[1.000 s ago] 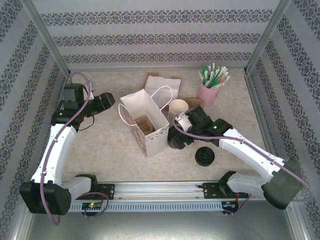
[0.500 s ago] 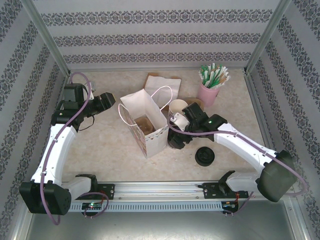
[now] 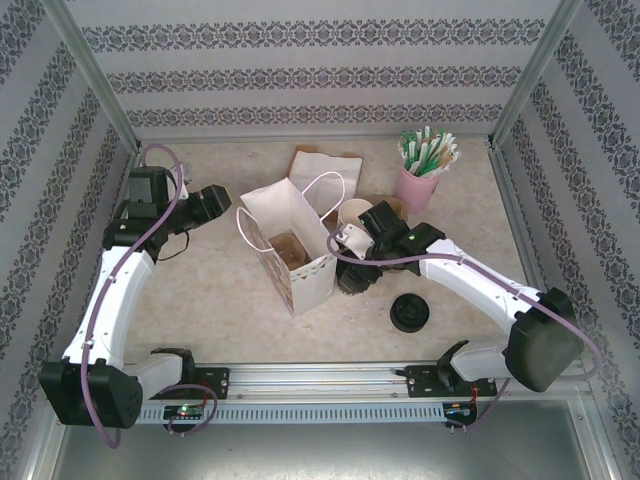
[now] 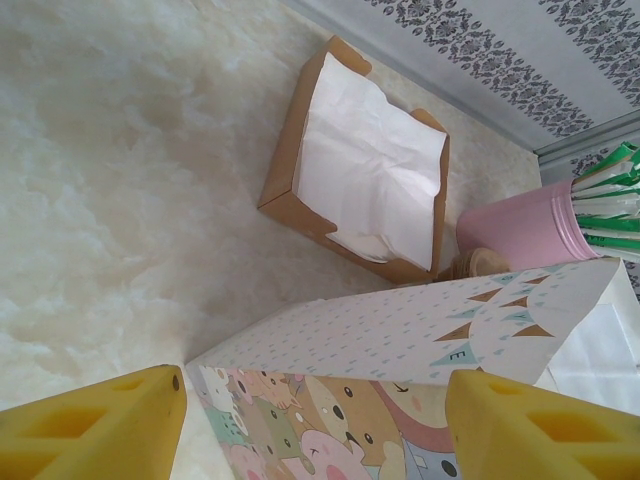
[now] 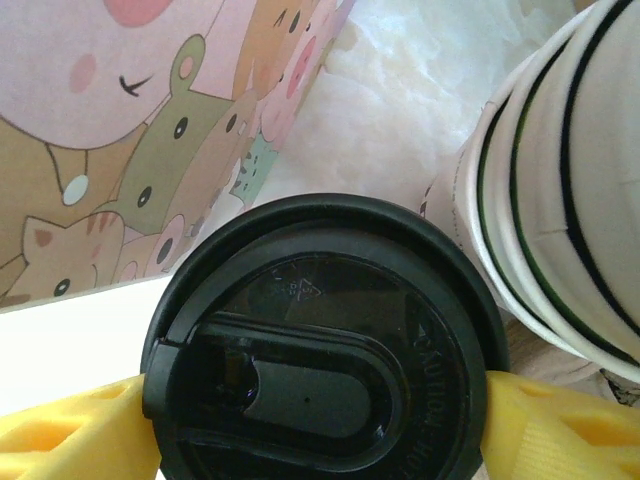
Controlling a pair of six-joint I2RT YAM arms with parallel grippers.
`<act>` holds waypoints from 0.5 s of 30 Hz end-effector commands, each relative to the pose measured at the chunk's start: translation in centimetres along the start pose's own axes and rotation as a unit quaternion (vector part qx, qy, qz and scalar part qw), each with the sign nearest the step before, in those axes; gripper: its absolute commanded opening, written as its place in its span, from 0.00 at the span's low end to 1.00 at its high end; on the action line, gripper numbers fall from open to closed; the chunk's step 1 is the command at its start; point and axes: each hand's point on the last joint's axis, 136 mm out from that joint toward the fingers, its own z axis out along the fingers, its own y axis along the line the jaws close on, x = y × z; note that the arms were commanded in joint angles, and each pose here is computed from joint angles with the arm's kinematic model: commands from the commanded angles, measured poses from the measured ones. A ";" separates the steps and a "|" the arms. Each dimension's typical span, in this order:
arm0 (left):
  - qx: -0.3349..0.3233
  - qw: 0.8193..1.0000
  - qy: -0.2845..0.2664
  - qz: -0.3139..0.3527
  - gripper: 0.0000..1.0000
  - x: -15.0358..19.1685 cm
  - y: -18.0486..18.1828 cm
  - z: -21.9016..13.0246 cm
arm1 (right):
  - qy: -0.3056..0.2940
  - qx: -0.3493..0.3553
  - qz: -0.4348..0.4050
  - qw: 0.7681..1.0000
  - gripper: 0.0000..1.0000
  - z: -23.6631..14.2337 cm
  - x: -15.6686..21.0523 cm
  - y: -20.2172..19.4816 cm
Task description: Pack the takeout coffee
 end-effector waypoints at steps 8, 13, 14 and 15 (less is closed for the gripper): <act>0.000 1.000 0.001 0.007 0.70 0.1 0.2 -0.1 | 0.094 0.023 -0.025 0.995 0.77 1.8 5.1 0.3; 0.000 1.000 0.003 0.005 0.70 0.1 0.3 0.0 | 0.105 0.031 -0.023 0.994 0.77 2.1 5.8 0.5; 0.002 1.000 0.001 0.006 0.70 0.1 0.2 -0.1 | 0.101 0.033 -0.018 0.994 0.77 1.9 5.6 0.4; 0.001 1.000 0.000 0.006 0.70 0.0 0.1 -0.1 | 0.096 0.033 -0.011 0.995 0.77 1.7 5.2 0.5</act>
